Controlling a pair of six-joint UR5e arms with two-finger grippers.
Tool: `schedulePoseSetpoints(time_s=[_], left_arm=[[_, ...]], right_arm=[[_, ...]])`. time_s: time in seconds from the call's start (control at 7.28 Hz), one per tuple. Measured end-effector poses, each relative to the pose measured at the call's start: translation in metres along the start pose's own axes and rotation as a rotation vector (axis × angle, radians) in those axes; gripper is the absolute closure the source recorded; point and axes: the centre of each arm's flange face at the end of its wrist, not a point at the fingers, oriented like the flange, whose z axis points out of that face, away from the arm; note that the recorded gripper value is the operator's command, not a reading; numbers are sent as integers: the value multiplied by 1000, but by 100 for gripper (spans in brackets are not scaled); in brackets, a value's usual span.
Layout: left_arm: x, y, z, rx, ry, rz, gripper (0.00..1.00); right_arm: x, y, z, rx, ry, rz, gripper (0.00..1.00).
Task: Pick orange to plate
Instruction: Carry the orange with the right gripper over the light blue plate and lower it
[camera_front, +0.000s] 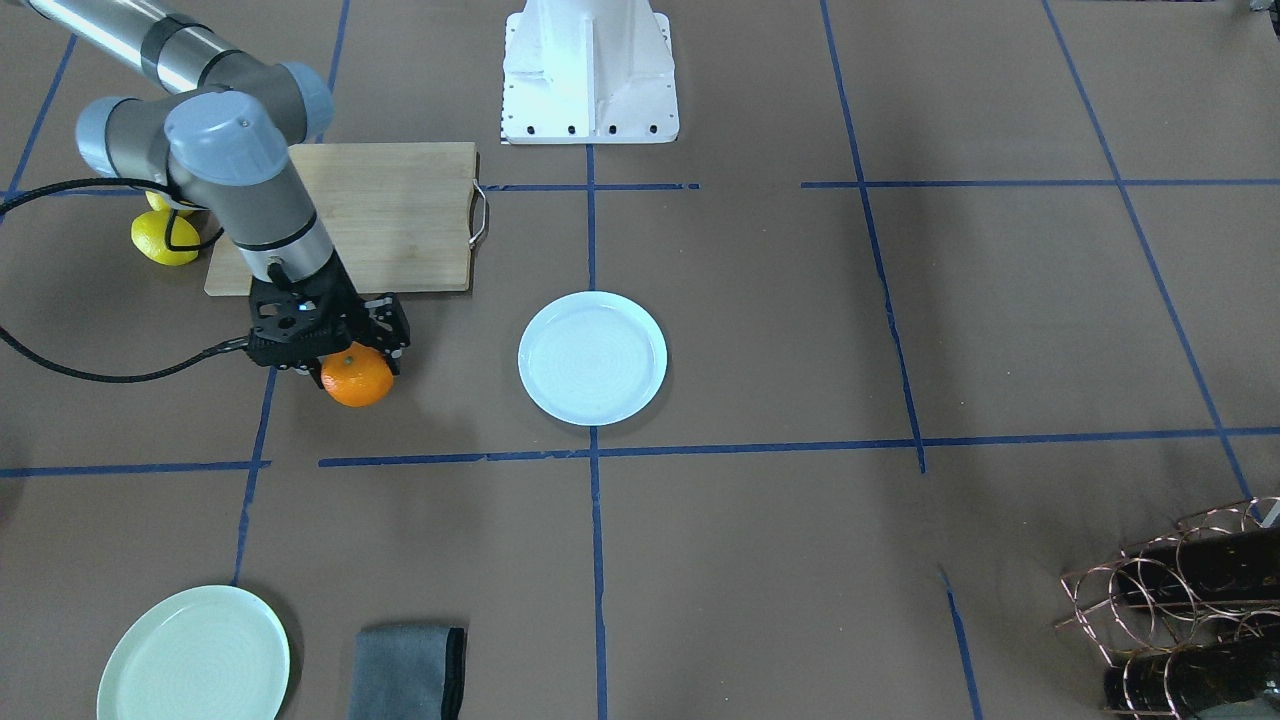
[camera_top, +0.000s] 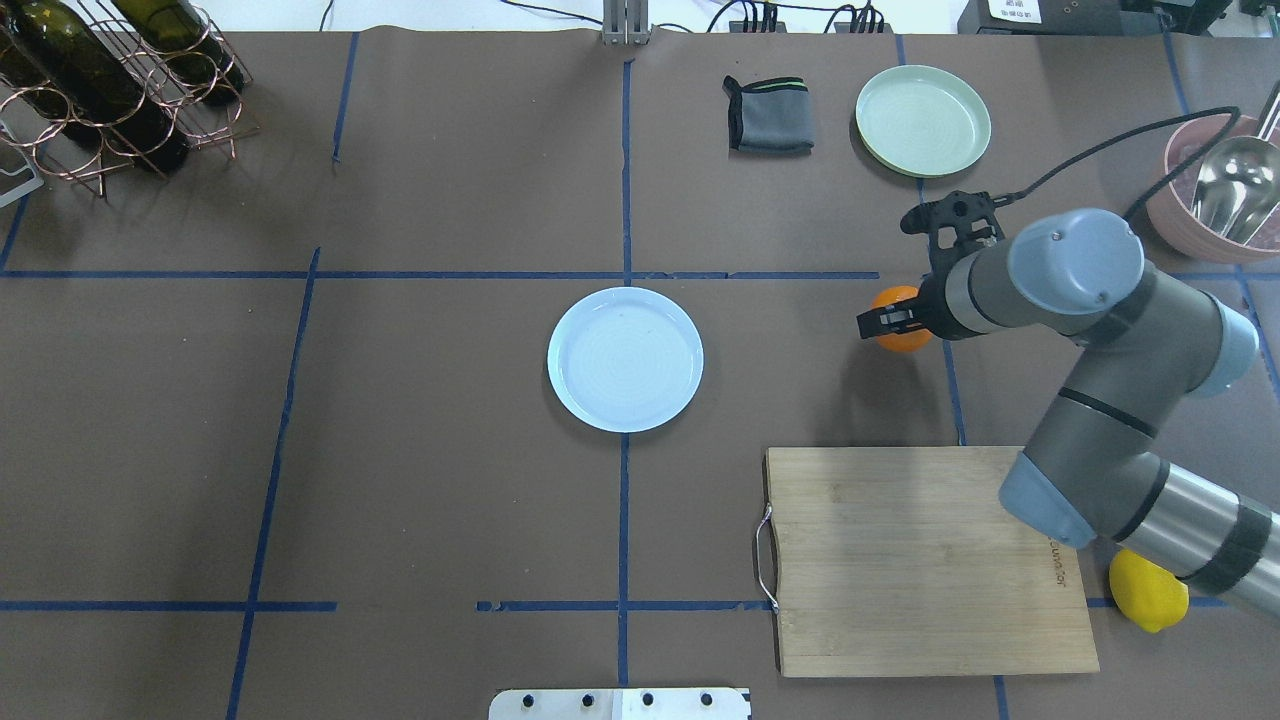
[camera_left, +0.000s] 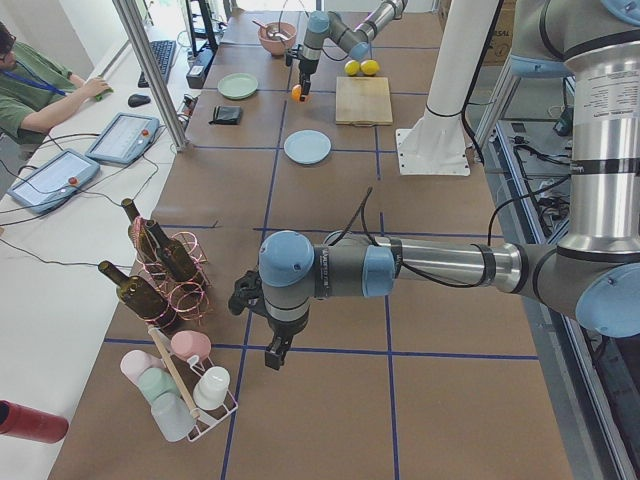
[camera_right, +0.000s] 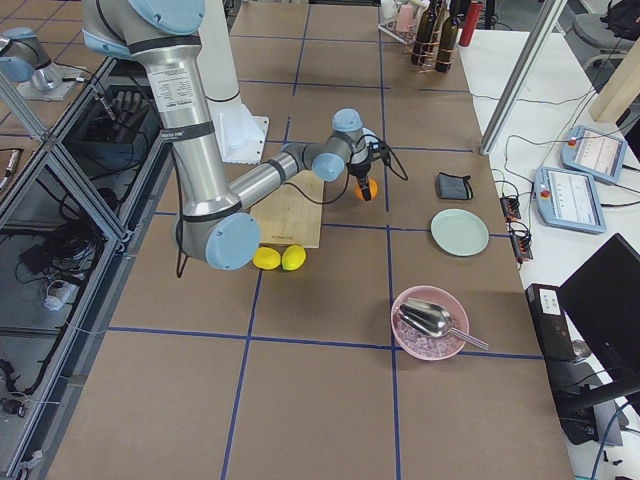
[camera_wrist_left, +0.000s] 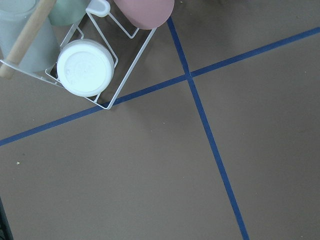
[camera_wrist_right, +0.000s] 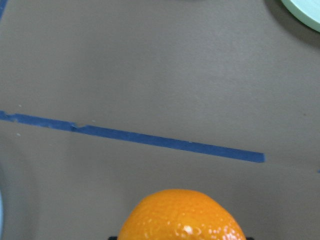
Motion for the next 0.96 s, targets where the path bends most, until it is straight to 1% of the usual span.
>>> schedulePoseSetpoints(time_s=[0.14, 0.41, 0.55, 0.69, 0.96], left_arm=[[1, 0, -1, 1, -1, 1, 0], [2, -2, -3, 6, -3, 6, 0], [3, -2, -4, 8, -4, 8, 0], [4, -2, -5, 9, -4, 9, 0], [4, -2, -5, 9, -4, 8, 0]], right_arm=[[-49, -5, -3, 6, 16, 48, 76], [-137, -15, 19, 32, 49, 134, 76], [-175, -15, 31, 39, 61, 159, 75], [-201, -7, 38, 38, 66, 167, 75], [-225, 16, 49, 38, 80, 163, 73]])
